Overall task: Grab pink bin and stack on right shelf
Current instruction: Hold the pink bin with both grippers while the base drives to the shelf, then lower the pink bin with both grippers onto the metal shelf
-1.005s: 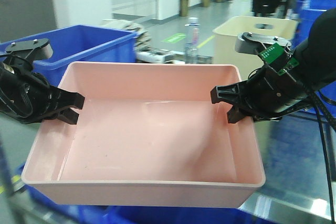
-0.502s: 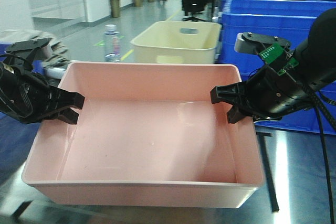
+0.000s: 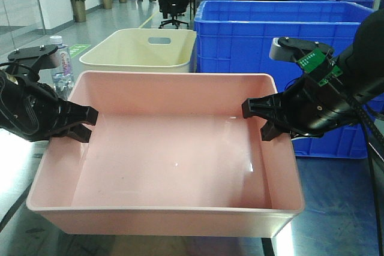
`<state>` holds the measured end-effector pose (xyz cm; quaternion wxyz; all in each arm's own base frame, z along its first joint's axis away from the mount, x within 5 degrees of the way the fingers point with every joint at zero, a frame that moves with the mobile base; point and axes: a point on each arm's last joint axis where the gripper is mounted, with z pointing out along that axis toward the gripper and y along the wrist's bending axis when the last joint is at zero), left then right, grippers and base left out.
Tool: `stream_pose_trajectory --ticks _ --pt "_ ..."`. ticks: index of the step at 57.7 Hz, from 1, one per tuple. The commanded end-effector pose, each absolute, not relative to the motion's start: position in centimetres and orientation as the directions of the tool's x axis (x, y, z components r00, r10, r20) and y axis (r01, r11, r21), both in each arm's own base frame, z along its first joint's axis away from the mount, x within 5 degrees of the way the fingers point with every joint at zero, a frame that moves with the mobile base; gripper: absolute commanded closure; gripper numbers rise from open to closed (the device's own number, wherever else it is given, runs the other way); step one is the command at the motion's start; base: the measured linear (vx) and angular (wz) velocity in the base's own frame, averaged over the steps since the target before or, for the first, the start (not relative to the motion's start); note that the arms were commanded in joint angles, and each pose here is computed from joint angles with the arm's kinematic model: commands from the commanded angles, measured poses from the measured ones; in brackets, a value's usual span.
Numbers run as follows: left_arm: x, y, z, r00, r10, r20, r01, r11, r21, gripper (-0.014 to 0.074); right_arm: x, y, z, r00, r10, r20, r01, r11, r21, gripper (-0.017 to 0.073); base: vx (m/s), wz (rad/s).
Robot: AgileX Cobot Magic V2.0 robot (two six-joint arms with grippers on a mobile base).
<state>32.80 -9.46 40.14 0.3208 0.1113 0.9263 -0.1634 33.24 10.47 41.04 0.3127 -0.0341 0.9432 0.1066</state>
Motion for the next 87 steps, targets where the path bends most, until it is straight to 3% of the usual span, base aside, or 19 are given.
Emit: stream_pose_trajectory --ticks 1,67,76,81,87 --pt "31.5 -9.8 43.2 -0.688 0.064 -0.723 0.356 0.898 -0.259 0.0595 32.4 10.0 44.3 -0.694 0.028 -0.719 -0.166 0.966 0.198 0.0568 0.05 -0.13" --pt "31.5 -9.7 43.2 -0.688 0.066 -0.723 0.356 0.898 -0.257 0.0595 32.6 10.4 44.1 -0.694 0.022 -0.719 -0.193 0.957 0.215 0.0568 0.00 -0.01" --pt "32.3 -9.4 41.7 -0.753 0.040 -0.656 0.271 0.928 -0.254 0.0595 34.2 12.2 42.2 -0.736 0.005 -0.677 -0.272 0.913 0.303 0.0568 0.00 0.00" --pt "33.4 -8.8 39.6 -0.811 0.079 -0.580 0.217 0.961 -0.172 0.0595 35.6 12.7 39.9 -0.795 0.016 -0.606 -0.227 0.919 0.322 0.0568 0.00 0.00" --pt "34.7 -9.0 38.0 -0.830 0.086 -0.552 0.206 0.965 -0.161 0.0595 36.7 12.8 37.5 -0.849 -0.001 -0.529 -0.185 0.937 0.295 0.0568 0.00 0.00"
